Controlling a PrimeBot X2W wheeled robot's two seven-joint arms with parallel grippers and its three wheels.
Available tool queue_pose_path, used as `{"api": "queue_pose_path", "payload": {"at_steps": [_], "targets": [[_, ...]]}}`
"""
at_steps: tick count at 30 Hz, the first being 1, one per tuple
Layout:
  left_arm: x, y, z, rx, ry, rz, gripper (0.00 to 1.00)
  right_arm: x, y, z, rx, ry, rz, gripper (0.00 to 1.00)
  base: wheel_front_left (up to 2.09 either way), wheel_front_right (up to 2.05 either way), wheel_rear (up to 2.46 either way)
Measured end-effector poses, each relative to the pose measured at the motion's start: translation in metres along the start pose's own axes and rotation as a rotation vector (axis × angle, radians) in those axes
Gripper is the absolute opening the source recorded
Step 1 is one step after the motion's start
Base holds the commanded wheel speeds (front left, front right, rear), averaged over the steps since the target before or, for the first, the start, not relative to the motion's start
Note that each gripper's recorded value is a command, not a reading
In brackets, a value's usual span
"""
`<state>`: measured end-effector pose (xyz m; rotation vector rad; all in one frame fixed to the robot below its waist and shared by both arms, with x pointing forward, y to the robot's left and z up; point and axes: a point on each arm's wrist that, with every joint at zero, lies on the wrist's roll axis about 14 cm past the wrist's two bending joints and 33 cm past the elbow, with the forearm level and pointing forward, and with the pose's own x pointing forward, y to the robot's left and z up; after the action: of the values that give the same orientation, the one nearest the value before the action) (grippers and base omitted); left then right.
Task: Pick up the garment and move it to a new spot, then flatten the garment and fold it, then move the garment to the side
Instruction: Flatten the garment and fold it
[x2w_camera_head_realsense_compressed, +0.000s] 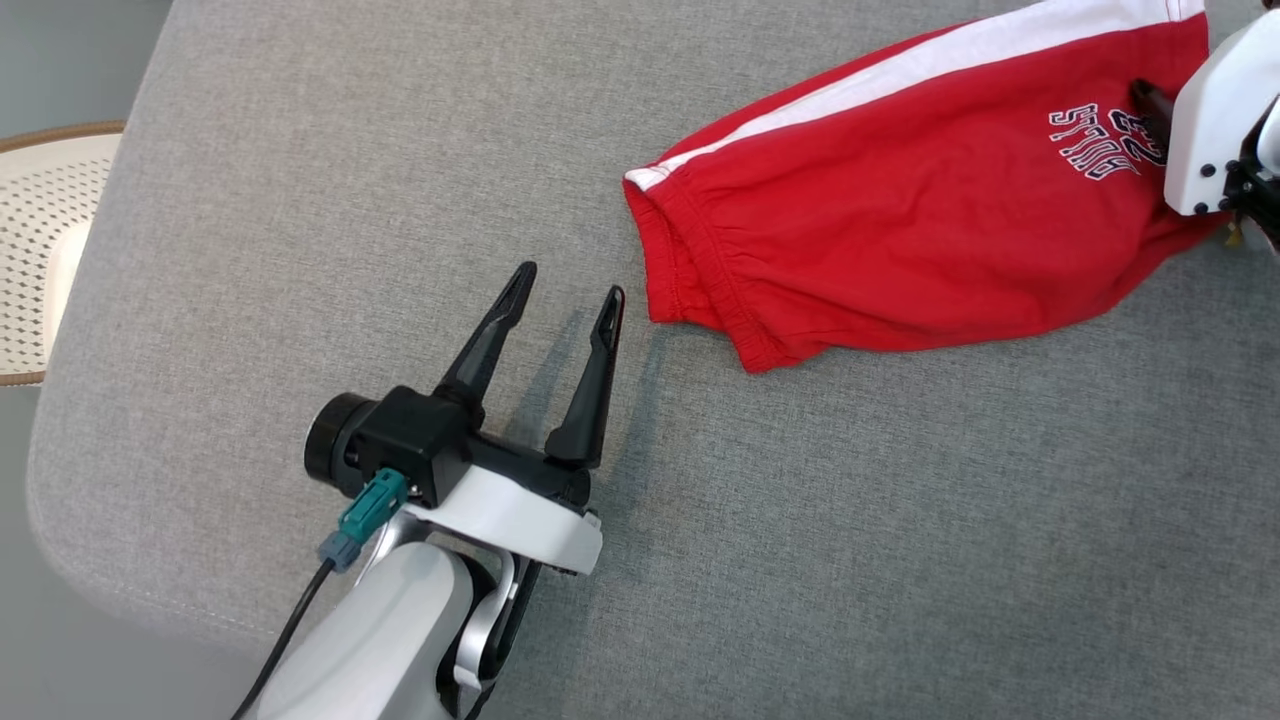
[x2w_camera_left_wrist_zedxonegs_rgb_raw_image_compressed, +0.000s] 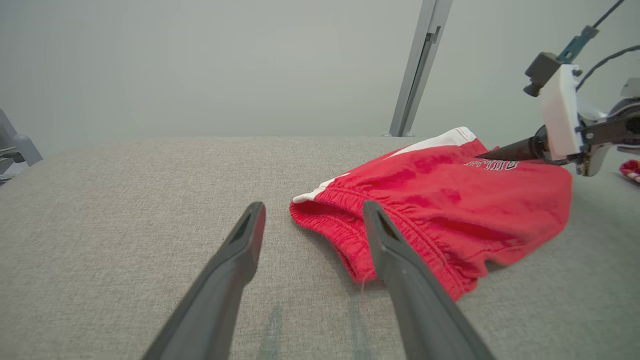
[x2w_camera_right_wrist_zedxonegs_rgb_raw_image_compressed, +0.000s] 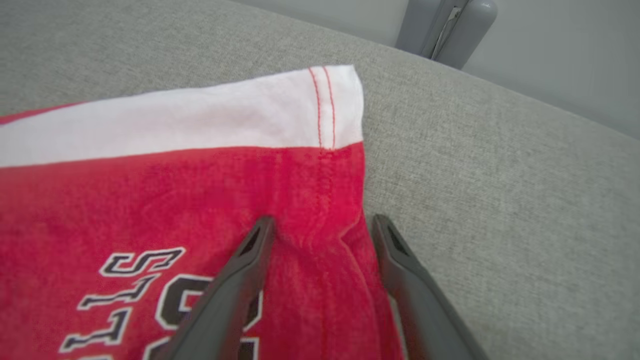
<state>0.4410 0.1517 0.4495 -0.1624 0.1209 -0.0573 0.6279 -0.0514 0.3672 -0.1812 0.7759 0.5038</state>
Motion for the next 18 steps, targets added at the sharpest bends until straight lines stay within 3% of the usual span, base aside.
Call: {"api": "queue_pose_path", "payload": {"at_steps": [1,4,10,14,18], "targets": [[-0.002,0.001,-0.001,-0.004,0.001,0.006,1.00,0.000,0.003,0.001,0.002,0.003,0.004,0.00,0.00,0.00,0.00],[-0.006,0.004,-0.002,-0.013,0.000,0.019,1.00,-0.002,0.011,0.005,0.002,-0.007,0.018,0.00,0.00,0.00,0.00],[-0.012,0.014,-0.012,-0.021,0.017,0.047,1.00,-0.026,0.029,0.024,0.122,-0.206,0.068,0.00,0.00,0.00,0.00],[-0.026,0.020,-0.022,-0.030,0.047,0.060,1.00,-0.052,0.035,-0.008,0.204,-0.240,0.074,0.00,0.00,0.00,0.00],[-0.043,0.018,-0.027,-0.032,0.064,0.053,1.00,-0.090,0.016,-0.045,0.296,-0.255,0.011,0.00,0.00,0.00,0.00]]}}
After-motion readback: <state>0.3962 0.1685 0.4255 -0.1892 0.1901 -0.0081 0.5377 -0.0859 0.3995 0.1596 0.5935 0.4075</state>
